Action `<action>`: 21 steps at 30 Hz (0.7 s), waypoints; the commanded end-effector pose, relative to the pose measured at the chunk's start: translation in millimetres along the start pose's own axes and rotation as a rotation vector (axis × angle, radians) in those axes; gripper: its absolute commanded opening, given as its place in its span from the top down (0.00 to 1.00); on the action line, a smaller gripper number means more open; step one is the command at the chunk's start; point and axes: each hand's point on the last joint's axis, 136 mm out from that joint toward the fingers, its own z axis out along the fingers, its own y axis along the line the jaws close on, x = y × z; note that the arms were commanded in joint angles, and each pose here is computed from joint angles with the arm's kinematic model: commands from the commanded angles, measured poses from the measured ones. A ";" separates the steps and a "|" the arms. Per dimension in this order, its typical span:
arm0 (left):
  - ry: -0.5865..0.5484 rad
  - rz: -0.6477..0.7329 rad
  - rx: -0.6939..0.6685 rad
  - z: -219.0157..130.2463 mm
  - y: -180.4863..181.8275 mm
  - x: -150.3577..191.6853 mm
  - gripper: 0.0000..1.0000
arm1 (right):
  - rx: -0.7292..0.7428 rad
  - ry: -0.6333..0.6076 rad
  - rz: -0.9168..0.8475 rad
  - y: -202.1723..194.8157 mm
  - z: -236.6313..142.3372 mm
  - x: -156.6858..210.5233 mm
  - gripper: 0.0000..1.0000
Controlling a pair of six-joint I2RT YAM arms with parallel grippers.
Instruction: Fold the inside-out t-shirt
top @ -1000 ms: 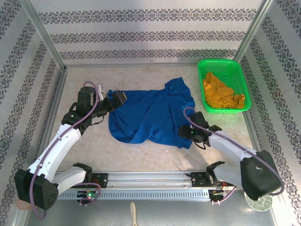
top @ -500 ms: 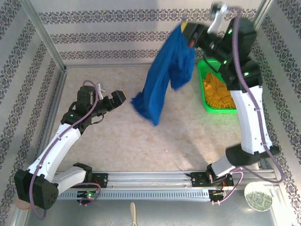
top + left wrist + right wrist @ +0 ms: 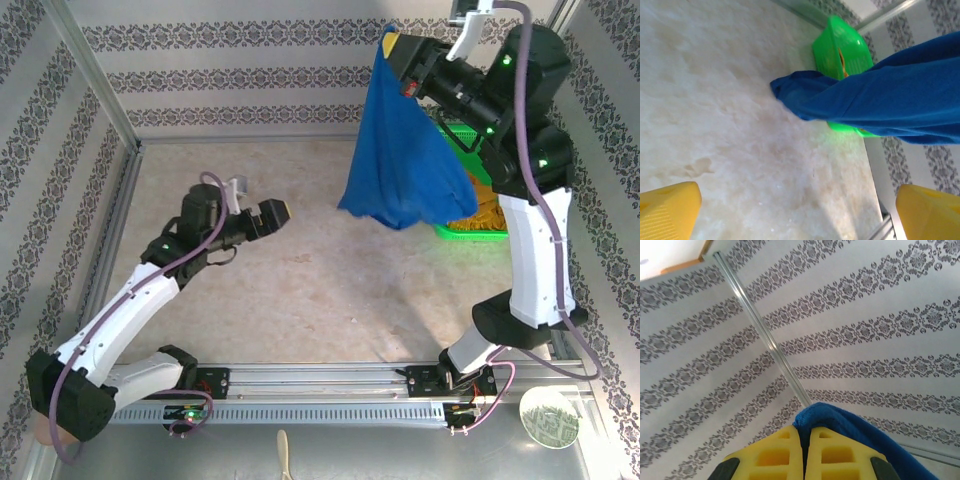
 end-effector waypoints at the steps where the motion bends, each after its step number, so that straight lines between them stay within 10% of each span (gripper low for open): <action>1: 0.028 -0.002 0.039 26.8 -10.7 27.7 0.00 | -0.033 -0.095 -0.080 20.7 -9.5 -26.1 1.00; 10: 0.038 0.076 0.095 67.8 -48.8 99.8 0.00 | -0.051 -0.127 -0.056 26.5 -8.4 -36.4 1.00; 21: -0.087 0.119 0.021 84.5 -58.4 97.5 0.00 | -0.059 -0.148 -0.043 36.7 -21.5 -41.4 1.00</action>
